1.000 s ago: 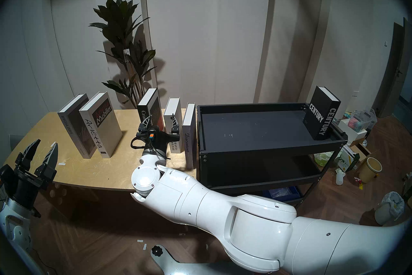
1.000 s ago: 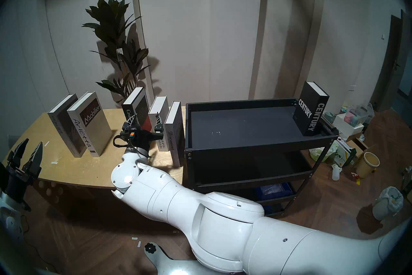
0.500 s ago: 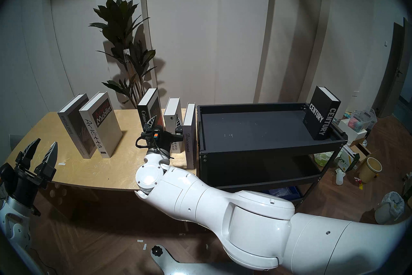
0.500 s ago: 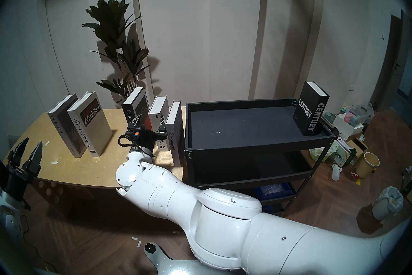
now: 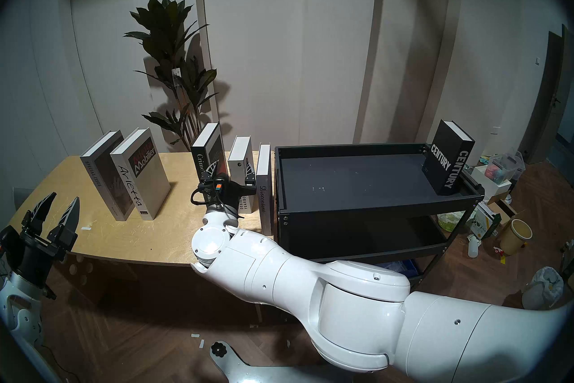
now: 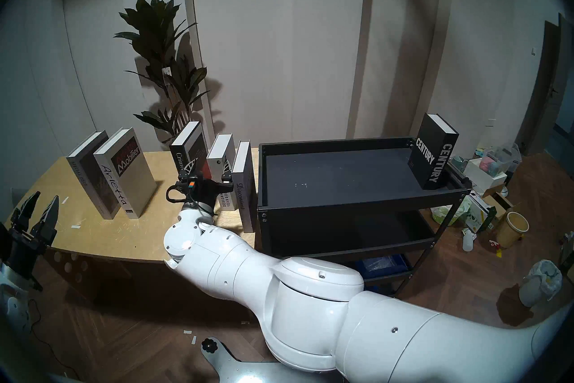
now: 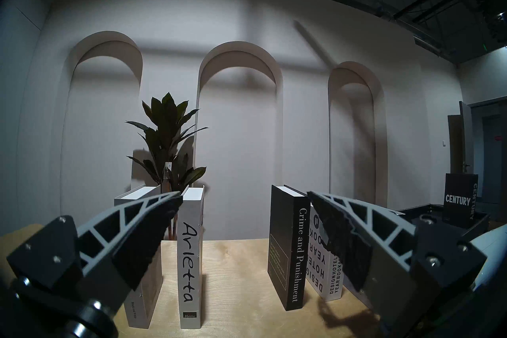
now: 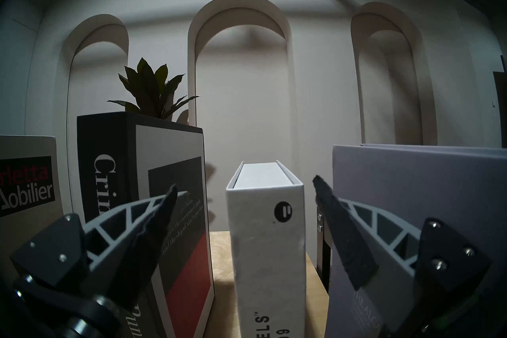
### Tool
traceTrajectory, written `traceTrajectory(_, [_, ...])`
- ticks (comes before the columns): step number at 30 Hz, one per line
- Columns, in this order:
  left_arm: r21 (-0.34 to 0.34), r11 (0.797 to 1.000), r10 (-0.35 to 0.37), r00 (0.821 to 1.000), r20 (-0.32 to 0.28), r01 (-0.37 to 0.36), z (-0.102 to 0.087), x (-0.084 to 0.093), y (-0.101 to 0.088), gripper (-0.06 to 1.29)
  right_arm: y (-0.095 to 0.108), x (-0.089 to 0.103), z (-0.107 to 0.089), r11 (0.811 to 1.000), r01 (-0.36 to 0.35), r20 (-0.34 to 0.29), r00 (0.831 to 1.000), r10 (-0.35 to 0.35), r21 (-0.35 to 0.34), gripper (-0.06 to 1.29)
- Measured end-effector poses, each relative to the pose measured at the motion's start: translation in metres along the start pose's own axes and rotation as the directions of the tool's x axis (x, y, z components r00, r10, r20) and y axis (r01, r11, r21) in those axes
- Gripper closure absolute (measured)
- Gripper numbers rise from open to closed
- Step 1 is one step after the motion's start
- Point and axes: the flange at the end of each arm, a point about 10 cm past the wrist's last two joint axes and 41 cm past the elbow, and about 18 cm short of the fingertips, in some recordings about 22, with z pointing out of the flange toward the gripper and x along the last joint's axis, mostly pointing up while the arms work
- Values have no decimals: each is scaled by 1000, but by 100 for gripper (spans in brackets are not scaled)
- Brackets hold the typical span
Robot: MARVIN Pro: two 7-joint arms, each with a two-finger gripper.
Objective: Move the books from the display table onto the shelf, standing them upright with spines facing out and tallest at one end
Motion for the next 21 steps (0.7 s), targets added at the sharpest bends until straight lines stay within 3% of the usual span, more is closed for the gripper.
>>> traceTrajectory(21, [22,1000,-5,1000,14,4,2,-6,-23,-2,10,2,28,999,48,65,997,-48,13,0])
